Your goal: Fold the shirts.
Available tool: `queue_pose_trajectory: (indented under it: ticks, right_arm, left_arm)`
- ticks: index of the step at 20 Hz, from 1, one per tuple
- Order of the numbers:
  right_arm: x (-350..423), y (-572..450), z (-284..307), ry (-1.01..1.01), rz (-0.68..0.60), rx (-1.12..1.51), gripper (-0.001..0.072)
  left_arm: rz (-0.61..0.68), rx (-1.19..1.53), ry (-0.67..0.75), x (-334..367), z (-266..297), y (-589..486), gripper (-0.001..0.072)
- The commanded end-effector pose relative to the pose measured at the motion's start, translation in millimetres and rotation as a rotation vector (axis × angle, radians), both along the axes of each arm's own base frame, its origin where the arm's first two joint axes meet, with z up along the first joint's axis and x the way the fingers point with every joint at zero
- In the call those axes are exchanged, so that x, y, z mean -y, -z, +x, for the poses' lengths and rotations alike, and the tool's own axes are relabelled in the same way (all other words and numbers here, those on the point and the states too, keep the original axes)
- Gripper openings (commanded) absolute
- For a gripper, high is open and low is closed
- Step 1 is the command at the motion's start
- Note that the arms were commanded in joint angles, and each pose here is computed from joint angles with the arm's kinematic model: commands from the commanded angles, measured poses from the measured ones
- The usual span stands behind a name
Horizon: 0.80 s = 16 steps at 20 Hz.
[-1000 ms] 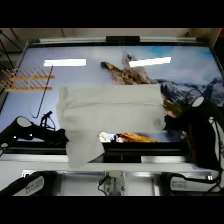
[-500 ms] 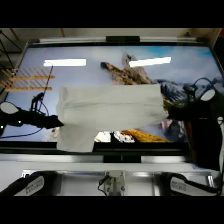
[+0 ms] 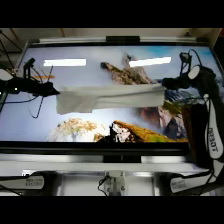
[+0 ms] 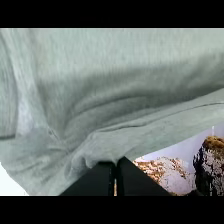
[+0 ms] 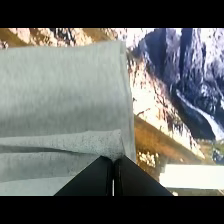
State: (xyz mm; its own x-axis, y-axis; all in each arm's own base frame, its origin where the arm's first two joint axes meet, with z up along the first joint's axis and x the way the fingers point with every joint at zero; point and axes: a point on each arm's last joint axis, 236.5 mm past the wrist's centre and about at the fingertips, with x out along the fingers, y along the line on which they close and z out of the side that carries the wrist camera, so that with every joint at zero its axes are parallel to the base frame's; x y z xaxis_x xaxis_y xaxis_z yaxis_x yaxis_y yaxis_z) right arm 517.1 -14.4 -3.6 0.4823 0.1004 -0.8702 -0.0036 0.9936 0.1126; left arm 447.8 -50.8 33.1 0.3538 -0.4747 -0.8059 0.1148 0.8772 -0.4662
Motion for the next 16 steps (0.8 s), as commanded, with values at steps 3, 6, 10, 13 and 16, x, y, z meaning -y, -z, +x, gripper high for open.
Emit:
queue_pose_trajectory:
  ticks: [3, 6, 10, 13, 16]
  right_arm:
    - [-2, 42, 37, 0.036, 0.016, -0.038, 0.0073]
    - [-4, 74, 24, 0.053, 0.035, -0.135, 0.0074]
    - [-6, 87, 14, 0.022, 0.036, -0.192, 0.0690]
    - [2, 85, 14, 0.062, 0.078, -0.188, 0.0690]
    - [-17, 86, 20, 0.111, 0.278, -0.183, 0.0683]
  left_arm:
    - [-0.063, -0.037, -0.078, -4, 65, 42, 0.0038]
    - [-0.087, -0.129, -0.120, -3, 67, 80, 0.0040]
    - [-0.117, -0.237, -0.073, 5, 47, 103, 0.0415]
    - [-0.123, -0.243, -0.006, 7, 41, 85, 0.0410]
    - [-0.120, -0.219, 0.031, 12, 43, 63, 0.0399]
